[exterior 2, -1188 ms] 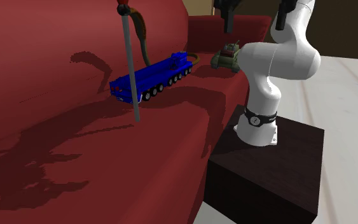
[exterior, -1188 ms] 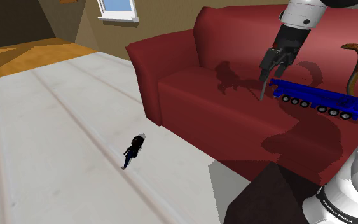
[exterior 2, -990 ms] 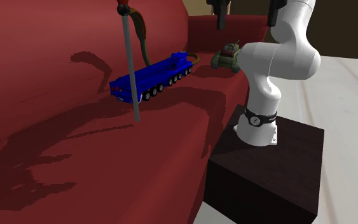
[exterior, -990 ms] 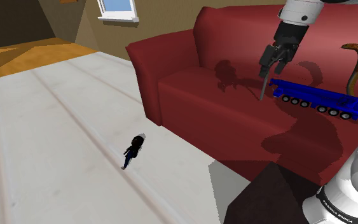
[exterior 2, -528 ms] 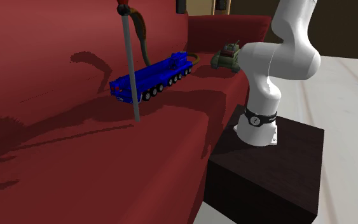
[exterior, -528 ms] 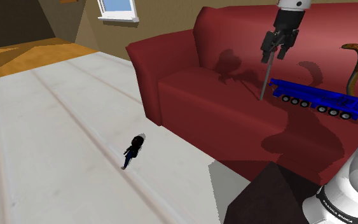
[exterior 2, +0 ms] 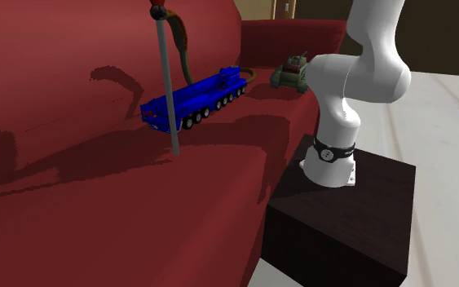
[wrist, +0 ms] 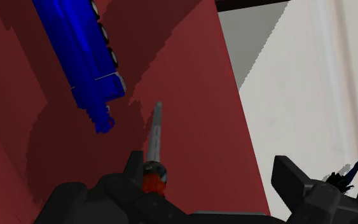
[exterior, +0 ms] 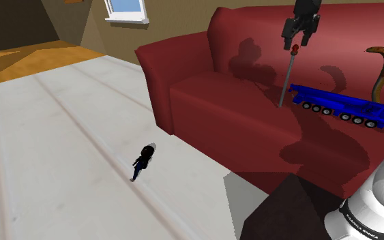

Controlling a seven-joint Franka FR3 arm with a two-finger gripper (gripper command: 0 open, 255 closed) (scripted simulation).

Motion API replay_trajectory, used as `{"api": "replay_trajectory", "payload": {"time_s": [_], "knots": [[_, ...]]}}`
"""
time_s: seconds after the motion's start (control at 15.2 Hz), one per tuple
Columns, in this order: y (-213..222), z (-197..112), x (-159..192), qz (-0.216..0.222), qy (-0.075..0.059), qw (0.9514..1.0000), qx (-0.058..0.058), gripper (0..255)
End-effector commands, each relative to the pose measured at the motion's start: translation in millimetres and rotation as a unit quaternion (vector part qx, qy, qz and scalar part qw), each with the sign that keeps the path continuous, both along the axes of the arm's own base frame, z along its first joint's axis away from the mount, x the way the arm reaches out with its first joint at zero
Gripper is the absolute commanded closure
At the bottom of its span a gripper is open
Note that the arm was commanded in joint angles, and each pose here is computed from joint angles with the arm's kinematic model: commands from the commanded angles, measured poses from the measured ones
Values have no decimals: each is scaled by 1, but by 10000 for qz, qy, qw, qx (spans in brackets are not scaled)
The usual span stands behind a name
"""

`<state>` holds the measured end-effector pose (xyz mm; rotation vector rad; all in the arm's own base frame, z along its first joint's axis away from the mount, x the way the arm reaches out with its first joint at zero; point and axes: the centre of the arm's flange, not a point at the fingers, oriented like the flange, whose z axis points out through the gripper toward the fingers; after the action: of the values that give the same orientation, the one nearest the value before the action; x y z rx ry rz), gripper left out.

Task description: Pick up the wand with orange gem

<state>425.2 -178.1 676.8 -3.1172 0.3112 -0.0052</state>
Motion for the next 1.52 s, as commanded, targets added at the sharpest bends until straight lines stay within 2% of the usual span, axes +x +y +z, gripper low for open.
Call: {"api": "replay_trajectory", "payload": {"time_s": [0.0,0.13,0.73,0.79,1.45], "knots": [[-22,9,12,-61,92,9999,-65,0],[-40,16,24,-117,172,9997,-120,0],[-40,-24,24,-117,172,9997,-120,0],[-40,-24,24,-117,172,9997,-119,255],[-40,-18,24,-117,172,9997,-120,255]]}}
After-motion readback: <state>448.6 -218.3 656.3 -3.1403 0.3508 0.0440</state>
